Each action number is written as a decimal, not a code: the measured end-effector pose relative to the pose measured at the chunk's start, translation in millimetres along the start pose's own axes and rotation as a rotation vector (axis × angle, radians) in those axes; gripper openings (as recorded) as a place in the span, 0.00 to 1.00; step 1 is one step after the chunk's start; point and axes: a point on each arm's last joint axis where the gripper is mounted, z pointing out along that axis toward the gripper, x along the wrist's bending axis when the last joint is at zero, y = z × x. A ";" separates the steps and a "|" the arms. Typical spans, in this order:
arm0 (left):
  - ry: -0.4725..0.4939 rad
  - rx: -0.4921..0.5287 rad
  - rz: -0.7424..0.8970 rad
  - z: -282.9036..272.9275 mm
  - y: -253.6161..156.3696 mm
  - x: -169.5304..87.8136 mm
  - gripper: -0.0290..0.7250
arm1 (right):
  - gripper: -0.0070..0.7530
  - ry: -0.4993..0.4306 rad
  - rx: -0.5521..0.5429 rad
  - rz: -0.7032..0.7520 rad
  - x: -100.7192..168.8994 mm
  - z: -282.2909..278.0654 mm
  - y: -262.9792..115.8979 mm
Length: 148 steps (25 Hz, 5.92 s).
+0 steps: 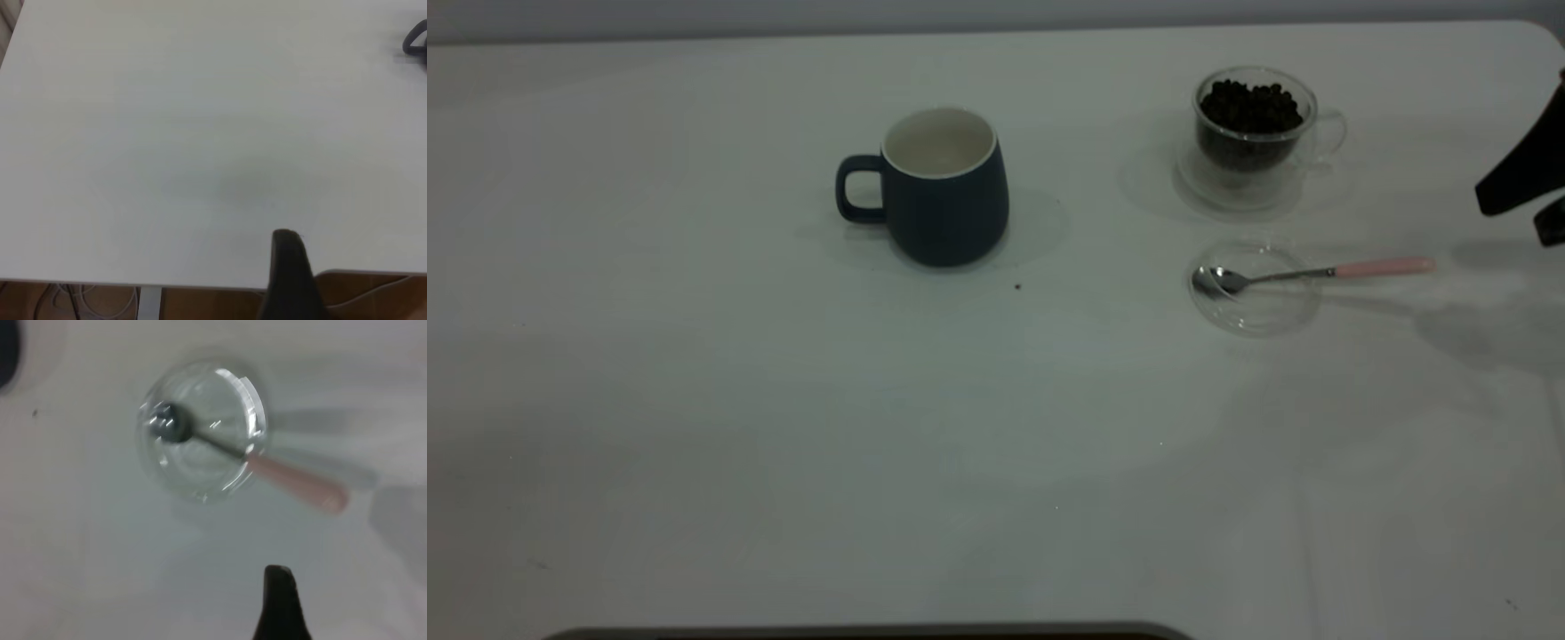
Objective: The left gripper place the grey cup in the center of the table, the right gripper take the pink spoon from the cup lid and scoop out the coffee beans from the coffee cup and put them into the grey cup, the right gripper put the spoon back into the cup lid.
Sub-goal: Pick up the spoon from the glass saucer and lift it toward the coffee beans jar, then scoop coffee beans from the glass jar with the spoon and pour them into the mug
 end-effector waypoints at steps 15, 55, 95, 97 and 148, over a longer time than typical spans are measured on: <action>0.000 0.000 0.000 0.0 0.0 0.0 0.79 | 0.79 0.246 0.011 0.123 -29.3 62.5 -2.7; 0.000 0.000 0.000 0.0 0.0 0.0 0.79 | 0.14 0.389 0.031 0.073 -8.0 81.5 -6.5; 0.000 0.000 0.000 0.0 0.0 0.0 0.79 | 0.14 0.265 -0.178 -0.006 21.0 46.1 93.3; 0.000 0.000 0.000 0.0 0.0 0.0 0.79 | 0.14 0.266 -0.174 -0.002 20.8 47.5 92.7; 0.000 0.000 0.000 0.0 0.0 0.0 0.79 | 0.14 0.499 -0.132 0.251 -4.0 24.3 84.4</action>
